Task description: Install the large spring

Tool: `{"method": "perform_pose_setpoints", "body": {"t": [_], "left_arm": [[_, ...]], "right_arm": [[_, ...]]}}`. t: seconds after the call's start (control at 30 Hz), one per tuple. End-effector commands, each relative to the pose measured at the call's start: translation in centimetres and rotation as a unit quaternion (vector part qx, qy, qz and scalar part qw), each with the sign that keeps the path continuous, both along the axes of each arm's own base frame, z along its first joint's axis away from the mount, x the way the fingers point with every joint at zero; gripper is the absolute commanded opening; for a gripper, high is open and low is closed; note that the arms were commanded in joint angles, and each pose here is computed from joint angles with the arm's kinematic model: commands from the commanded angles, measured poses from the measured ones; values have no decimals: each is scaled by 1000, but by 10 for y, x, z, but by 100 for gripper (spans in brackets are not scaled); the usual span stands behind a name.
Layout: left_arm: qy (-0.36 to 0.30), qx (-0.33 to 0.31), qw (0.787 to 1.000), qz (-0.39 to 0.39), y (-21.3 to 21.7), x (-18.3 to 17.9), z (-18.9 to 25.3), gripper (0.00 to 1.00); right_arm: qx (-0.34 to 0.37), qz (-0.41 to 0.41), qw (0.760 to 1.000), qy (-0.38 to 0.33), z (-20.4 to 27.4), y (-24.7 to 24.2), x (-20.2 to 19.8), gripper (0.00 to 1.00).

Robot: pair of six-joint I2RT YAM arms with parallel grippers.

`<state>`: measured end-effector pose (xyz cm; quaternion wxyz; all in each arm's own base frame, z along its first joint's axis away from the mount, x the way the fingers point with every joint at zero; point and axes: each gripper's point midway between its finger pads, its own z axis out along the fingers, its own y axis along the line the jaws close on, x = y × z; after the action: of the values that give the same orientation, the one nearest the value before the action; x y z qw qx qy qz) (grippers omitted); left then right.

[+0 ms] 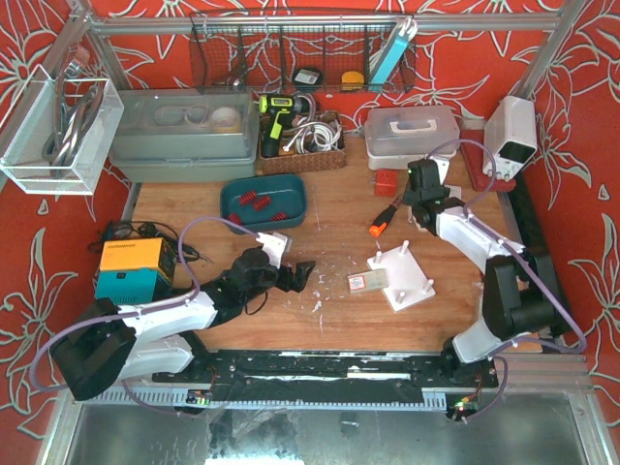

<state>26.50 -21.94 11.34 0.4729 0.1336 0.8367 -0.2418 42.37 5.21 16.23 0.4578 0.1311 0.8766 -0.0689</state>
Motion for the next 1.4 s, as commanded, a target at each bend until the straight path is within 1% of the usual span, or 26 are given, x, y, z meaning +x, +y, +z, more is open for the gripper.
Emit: {"method": "perform_pose_setpoints", "body": {"t": [0.0,0.03,0.1,0.23,0.3,0.4,0.43,0.5,0.63,0.73,0.83,0.93,0.97,1.07,1.2,1.23,1.33,1.37], "left_arm": [[-24,-21,999,-32,-10,-5,13,100],[-25,-23,999,-36,-11,-6,14,100],[-30,-29,998,-48,-14,-8,17,100],[-34,-37,997,-64,-18,-12,19,98],[-35,-39,996,-70,-20,-13,19,97],[-34,-41,995,-87,-25,-16,19,93],[-31,-44,993,-105,-30,-19,17,89],[-29,-45,991,-122,-36,-23,15,84],[-35,-32,988,-150,-47,-28,12,76],[-60,0,982,-179,-59,-36,8,73],[-90,45,974,-201,-72,-41,4,71],[-124,90,958,-242,-91,-49,5,68],[-134,103,953,-250,-94,-50,5,68],[-153,125,944,-266,-103,-47,6,68],[-172,154,921,-313,-123,-47,-2,66],[-181,163,913,-328,-128,-48,-6,66],[-222,200,876,-379,-141,-55,-19,67],[-227,214,868,-386,-145,-53,-22,68]], "right_arm": [[-29,25,999,18,-4,2,20,31],[-32,22,999,24,-5,0,20,36],[-30,21,999,33,-6,1,18,48],[-8,31,997,66,-7,7,7,70],[9,42,995,88,-8,13,-4,77],[14,43,993,106,-2,15,-27,84],[15,57,991,120,-1,21,-49,91],[25,64,989,129,0,25,-67,97],[30,50,988,141,3,16,-96,99],[31,67,988,134,2,15,-110,99],[30,65,992,101,-2,8,-117,99],[44,76,993,73,-6,9,-122,99],[48,80,994,61,-5,10,-123,99],[49,70,996,38,-6,3,-128,99],[65,35,997,-20,0,-10,-133,99],[72,32,997,-29,-2,-11,-135,99],[84,17,995,-55,-6,-17,-141,99],[85,12,995,-59,-8,-20,-144,99]]}}
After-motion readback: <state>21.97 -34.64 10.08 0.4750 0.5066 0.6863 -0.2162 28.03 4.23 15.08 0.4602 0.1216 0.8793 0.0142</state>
